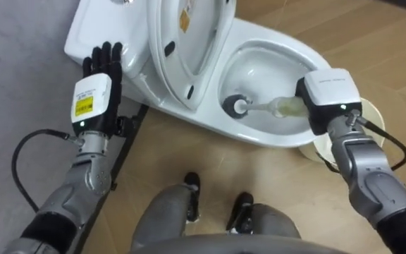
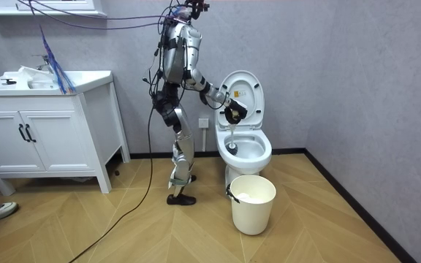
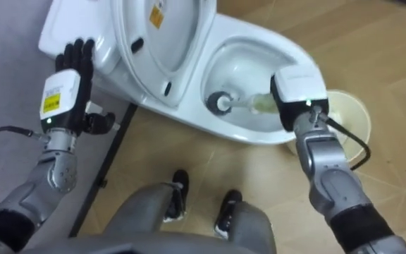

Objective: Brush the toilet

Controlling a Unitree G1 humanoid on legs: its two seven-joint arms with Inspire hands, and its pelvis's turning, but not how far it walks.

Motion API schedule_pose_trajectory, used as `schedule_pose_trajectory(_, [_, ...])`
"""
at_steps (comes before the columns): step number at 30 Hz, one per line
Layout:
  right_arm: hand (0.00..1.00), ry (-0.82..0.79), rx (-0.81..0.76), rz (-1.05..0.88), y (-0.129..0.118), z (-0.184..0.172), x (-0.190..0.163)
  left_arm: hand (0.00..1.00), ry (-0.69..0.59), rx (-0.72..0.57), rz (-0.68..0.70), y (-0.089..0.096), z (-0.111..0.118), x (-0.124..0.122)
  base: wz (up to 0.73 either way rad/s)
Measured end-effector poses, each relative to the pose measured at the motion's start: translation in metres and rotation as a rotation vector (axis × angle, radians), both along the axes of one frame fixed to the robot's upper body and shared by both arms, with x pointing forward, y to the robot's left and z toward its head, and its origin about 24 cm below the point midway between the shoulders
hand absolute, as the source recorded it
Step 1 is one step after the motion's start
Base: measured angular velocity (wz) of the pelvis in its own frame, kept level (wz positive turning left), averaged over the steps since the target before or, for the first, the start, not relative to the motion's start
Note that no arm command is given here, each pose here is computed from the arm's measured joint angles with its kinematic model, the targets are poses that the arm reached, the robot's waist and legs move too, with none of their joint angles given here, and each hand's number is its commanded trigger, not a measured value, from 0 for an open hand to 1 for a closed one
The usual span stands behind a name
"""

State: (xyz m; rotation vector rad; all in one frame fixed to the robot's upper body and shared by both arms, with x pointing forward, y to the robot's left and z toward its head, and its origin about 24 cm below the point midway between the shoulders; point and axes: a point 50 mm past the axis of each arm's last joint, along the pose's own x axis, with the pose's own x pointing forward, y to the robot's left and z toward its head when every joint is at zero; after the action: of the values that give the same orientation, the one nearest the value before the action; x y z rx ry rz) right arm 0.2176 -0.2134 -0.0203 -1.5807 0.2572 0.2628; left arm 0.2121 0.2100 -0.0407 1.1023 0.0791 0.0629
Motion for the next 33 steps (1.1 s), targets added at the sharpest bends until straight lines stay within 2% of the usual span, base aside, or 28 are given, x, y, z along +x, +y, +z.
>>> schedule_pose_trajectory(4, [1.00, 0.031, 0.050, -0.024, -0.006, -0.006, -0.013, 0.00, 0.042, 0.000, 0.014, 0.006, -0.004, -0.016, 0.03])
schedule_pose_trajectory(9, [1.00, 0.093, 0.173, -0.111, -0.006, -0.023, -0.040, 0.00, 0.038, -0.030, 0.065, 0.010, 0.000, -0.050, 0.02])
schedule_pose_trajectory(16, [1.00, 0.082, 0.220, -0.153, -0.011, -0.028, -0.055, 0.00, -0.065, -0.216, 0.202, 0.011, 0.011, -0.055, 0.02])
schedule_pose_trajectory(21, [1.00, 0.002, 0.339, -0.248, -0.018, -0.026, -0.063, 0.00, 0.014, -0.282, 0.363, 0.025, -0.006, -0.090, -0.02])
schedule_pose_trajectory(26, [1.00, -0.032, 0.344, -0.293, -0.030, -0.023, -0.064, 0.00, 0.110, -0.330, 0.541, 0.040, -0.028, -0.124, 0.00])
schedule_pose_trajectory(30, [1.00, -0.116, 0.466, -0.447, -0.044, -0.023, -0.068, 0.00, 0.168, -0.357, 0.702, 0.058, -0.039, -0.150, 0.02])
schedule_pose_trajectory(33, [1.00, -0.170, 0.539, -0.544, -0.052, -0.027, -0.072, 0.00, 0.216, -0.363, 0.792, 0.063, -0.051, -0.163, -0.02])
